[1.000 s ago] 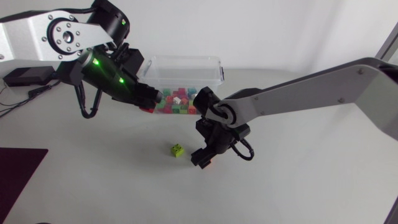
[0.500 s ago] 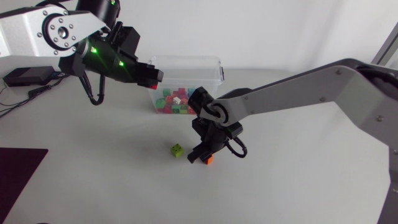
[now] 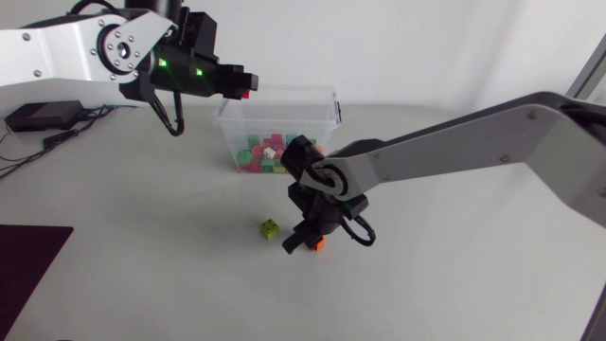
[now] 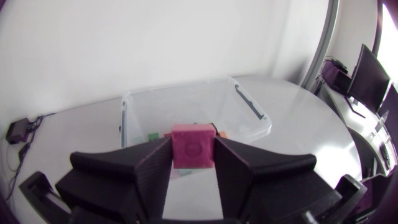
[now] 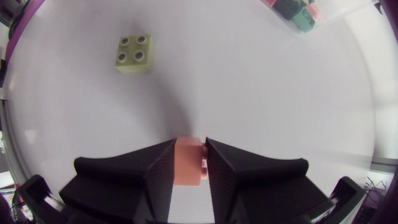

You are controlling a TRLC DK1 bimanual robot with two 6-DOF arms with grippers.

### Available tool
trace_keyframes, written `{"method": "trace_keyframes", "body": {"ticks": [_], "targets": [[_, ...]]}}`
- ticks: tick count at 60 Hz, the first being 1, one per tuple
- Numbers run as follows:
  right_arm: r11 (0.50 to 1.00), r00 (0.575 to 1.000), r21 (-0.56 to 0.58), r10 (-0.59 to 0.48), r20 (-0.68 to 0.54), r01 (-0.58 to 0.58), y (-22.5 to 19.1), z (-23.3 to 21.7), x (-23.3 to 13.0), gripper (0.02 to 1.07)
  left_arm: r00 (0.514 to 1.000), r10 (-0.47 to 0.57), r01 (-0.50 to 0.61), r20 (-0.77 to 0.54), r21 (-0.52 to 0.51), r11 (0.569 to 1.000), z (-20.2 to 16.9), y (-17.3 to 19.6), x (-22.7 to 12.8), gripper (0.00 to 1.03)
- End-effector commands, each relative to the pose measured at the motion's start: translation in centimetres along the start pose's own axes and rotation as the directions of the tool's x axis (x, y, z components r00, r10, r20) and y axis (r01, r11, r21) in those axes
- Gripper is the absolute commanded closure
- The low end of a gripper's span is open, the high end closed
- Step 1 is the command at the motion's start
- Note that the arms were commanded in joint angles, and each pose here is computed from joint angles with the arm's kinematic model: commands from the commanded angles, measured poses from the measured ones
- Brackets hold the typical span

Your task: Place the duplo bricks in the container

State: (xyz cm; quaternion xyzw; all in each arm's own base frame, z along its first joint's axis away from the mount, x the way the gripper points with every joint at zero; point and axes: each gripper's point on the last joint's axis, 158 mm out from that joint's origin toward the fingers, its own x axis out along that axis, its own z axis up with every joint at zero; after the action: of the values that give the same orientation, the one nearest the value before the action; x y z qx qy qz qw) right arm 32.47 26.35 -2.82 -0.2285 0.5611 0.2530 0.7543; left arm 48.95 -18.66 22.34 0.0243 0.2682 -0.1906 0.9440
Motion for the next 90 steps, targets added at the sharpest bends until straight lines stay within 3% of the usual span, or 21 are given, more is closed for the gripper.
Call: {"method": "trace_keyframes", "body": {"ticks": [1,18,37,44,52,54,56,65,71,83,90], "targets": [[1.0,1.0,0.024,-0.009,0.02,0.009,-1.2,-0.2,-1.8,0.88,1.0,0.002,-0.002,0.017,-0.031,1.0,0.7,0.4,1.7,0.77],[0.998,0.994,0.065,0.012,0.109,-0.019,-3.8,0.9,-5.9,0.88,1.0,-0.001,0.001,0.017,-0.018,1.0,2.4,-0.3,7.5,0.77],[0.997,0.991,0.07,0.026,0.128,-0.036,-4.7,0.8,-6.4,0.88,0.998,0.029,-0.031,-0.048,-0.041,0.999,2.0,1.4,10.6,0.71],[0.996,0.989,0.075,0.032,0.146,-0.043,-5.1,1.1,-6.7,0.88,0.997,0.05,-0.053,-0.055,-0.046,0.998,2.0,2.2,11.3,0.4],[0.996,0.984,0.075,0.025,0.176,-0.038,-5.7,1.6,-7.7,0.88,0.994,0.059,-0.065,-0.091,-0.056,0.996,1.9,2.6,11.8,0.26],[0.997,0.982,0.07,0.021,0.187,-0.035,-5.8,1.8,-8.2,0.88,0.993,0.059,-0.065,-0.102,-0.056,0.996,1.8,2.6,11.8,0.13],[0.997,0.979,0.067,0.017,0.202,-0.031,-6.0,2.1,-8.8,0.88,0.992,0.06,-0.067,-0.114,-0.057,0.996,1.7,2.5,11.6,0.04],[0.997,0.961,0.077,-0.007,0.276,-0.015,-7.4,3.8,-11.7,0.88,0.99,0.057,-0.065,-0.13,-0.058,0.996,2.2,2.2,8.5,0.04],[0.996,0.943,0.094,-0.028,0.33,-0.003,-8.6,5.2,-13.7,0.88,0.985,0.044,-0.045,-0.168,-0.002,0.999,1.4,0.8,4.8,0.04],[0.991,0.896,0.132,-0.07,0.438,0.013,-10.7,8.7,-17.5,0.88,0.964,0.024,0.011,-0.263,0.132,0.991,-4.3,-0.9,-0.8,0.04],[0.989,0.873,0.147,-0.082,0.481,0.012,-11.3,10.4,-18.7,0.88,0.941,0.016,0.05,-0.339,0.184,0.982,-8.8,-1.5,-2.1,0.05]]}}
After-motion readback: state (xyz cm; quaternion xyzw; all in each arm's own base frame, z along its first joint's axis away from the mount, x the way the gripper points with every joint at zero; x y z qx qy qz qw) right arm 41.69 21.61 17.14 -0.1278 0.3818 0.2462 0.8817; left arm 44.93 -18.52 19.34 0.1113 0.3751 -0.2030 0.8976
